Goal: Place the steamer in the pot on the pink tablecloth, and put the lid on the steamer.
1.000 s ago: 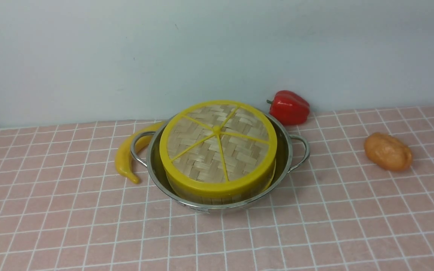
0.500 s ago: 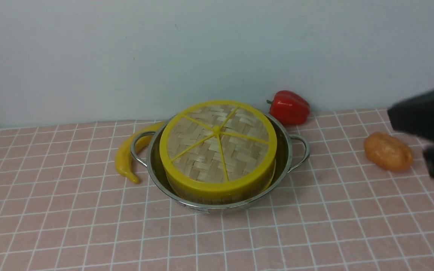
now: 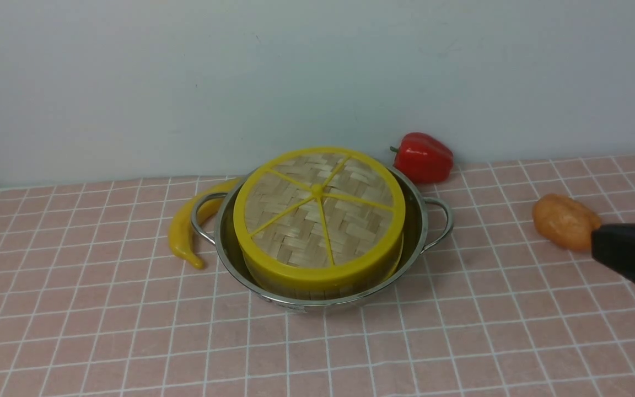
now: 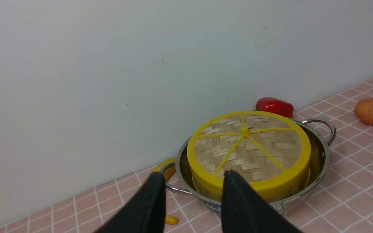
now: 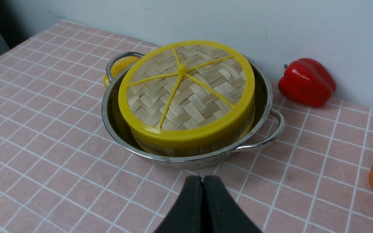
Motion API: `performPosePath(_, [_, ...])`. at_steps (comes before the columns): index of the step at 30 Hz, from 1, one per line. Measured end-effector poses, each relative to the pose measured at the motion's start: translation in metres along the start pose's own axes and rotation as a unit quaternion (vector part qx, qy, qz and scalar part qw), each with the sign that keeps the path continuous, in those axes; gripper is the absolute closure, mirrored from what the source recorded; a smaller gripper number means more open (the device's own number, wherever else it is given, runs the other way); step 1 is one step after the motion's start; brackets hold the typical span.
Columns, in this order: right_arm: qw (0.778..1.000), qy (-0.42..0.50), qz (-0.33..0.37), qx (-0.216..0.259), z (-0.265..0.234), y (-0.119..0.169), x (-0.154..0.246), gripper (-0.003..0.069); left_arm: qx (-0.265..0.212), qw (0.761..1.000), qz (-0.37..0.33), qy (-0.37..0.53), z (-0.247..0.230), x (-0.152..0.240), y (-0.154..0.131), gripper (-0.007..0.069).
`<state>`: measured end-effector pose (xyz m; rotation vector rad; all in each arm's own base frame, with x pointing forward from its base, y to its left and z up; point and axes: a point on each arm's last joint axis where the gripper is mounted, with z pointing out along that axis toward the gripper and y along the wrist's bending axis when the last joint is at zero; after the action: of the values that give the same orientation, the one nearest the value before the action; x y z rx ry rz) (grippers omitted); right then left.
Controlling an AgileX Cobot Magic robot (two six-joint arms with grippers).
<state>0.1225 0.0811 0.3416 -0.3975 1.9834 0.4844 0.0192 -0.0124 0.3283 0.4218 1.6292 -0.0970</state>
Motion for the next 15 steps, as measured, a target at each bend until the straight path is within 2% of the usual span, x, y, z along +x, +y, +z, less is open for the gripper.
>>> performPosePath(7, [1.0, -0.001, 0.001, 0.0, 0.0, 0.0, 0.0, 0.0657, 0.0, 1.0, 0.0, 0.0, 0.0, 0.0, 0.0, 0.0384])
performPosePath(9, [1.0, -0.006, -0.019, 0.007, -0.002, -0.002, -0.001, 0.065, 0.0, 1.0, 0.0, 0.0, 0.0, 0.0, 0.0, 0.0384])
performPosePath(13, [0.997, -0.034, -0.049, 0.051, -0.014, -0.014, -0.003, 0.0641, 0.0, 1.0, 0.0, 0.001, 0.0, 0.0, 0.0, 0.0384])
performPosePath(15, [0.991, -0.059, -0.037, 0.11, -0.026, -0.031, 0.008, 0.0628, 0.0, 1.0, 0.0, 0.001, 0.0, 0.0, 0.0, 0.0384])
